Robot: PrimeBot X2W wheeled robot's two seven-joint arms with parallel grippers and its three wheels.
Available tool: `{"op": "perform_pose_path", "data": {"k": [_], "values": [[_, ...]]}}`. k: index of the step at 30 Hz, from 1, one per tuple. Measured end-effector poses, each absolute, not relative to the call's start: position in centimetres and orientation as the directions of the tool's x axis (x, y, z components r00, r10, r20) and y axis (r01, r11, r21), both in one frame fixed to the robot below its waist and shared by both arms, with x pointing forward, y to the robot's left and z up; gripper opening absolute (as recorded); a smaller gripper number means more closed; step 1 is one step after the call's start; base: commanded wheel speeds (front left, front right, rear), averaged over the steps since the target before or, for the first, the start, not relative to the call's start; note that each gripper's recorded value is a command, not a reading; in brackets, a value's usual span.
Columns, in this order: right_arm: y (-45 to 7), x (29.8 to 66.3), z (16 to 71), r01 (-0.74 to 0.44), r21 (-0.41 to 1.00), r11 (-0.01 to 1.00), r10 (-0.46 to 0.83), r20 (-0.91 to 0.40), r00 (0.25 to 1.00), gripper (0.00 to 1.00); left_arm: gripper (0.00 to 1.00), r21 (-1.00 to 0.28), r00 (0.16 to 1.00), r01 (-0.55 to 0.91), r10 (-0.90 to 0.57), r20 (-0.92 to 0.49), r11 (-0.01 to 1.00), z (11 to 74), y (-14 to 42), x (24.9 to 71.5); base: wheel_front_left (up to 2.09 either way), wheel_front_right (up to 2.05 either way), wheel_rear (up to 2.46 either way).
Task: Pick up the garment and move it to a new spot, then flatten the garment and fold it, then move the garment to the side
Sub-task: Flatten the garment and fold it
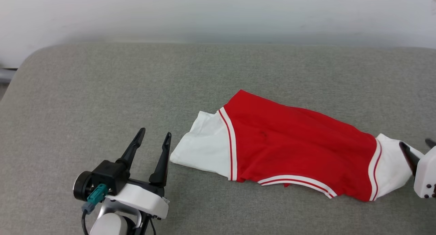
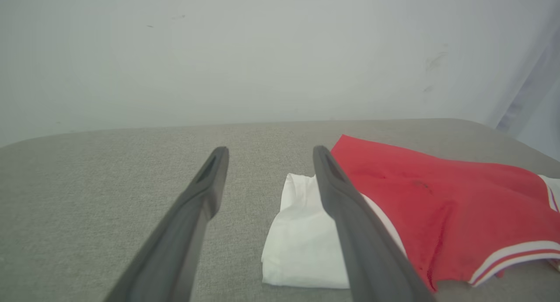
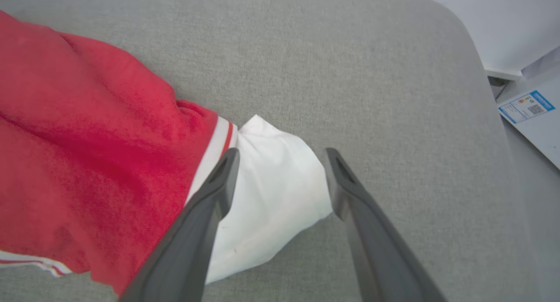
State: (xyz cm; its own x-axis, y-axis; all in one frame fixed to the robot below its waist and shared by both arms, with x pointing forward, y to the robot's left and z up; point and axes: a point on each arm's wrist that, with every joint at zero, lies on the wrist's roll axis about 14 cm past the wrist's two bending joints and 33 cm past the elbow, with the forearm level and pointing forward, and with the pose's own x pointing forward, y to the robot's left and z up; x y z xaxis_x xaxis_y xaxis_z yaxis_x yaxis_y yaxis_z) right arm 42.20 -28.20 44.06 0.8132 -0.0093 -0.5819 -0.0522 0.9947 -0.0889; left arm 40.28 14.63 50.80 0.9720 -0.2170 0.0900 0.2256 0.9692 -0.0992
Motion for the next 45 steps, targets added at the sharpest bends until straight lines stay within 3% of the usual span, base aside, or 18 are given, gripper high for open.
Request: {"op": "perform_pose_path", "data": {"k": [7,15,21,28,35,43,44,45], "values": [[-28.6,41.1,50.2,0.031,-0.072,0.997,-0.049,-0.26,0.964,1.0,1.0,-0.115,0.965,0.25,-0.237,0.112,0.961,51.5,13.7,40.3,0.0,0.0,0.0],[-26.9,37.2,51.4,0.14,0.059,0.988,-0.136,-0.08,0.988,1.0,1.0,-0.148,0.96,0.279,-0.27,0.079,0.949,50.3,12.8,40.7,0.0,0.0,0.0],[-27.3,36.4,51.2,0.177,0.054,0.983,-0.173,-0.076,0.982,1.0,1.0,-0.116,0.908,0.348,-0.366,-0.202,0.93,46.1,11.8,41.8,0.0,0.0,0.0],[-28.2,36.1,50.4,0.217,0.041,0.975,-0.212,-0.103,0.972,1.0,1.0,-0.022,0.758,0.383,-0.328,-0.564,0.924,42.3,12.5,42.1,0.0,0.0,0.0],[-28.5,36.0,49.2,0.239,0.048,0.97,-0.231,-0.132,0.964,1.0,1.0,0.048,0.669,0.391,-0.249,-0.7,0.919,40.4,13.2,42.2,0.0,0.0,0.0],[-29.1,35.7,48.1,0.265,0.043,0.963,-0.255,-0.16,0.954,1.0,1.0,0.028,0.589,0.387,-0.224,-0.777,0.922,37.7,13.4,41.4,0.0,0.0,0.0],[-29.2,35.7,47.9,0.267,0.042,0.963,-0.257,-0.165,0.952,1.0,0.64,0.018,0.58,0.384,-0.226,-0.783,0.923,37.4,13.4,41.3,0.0,0.0,0.0],[-29.2,35.7,47.8,0.268,0.039,0.963,-0.258,-0.17,0.951,1.0,0.16,0.01,0.575,0.379,-0.227,-0.786,0.925,37.2,13.4,41.2,0.0,0.0,0.0]]}}
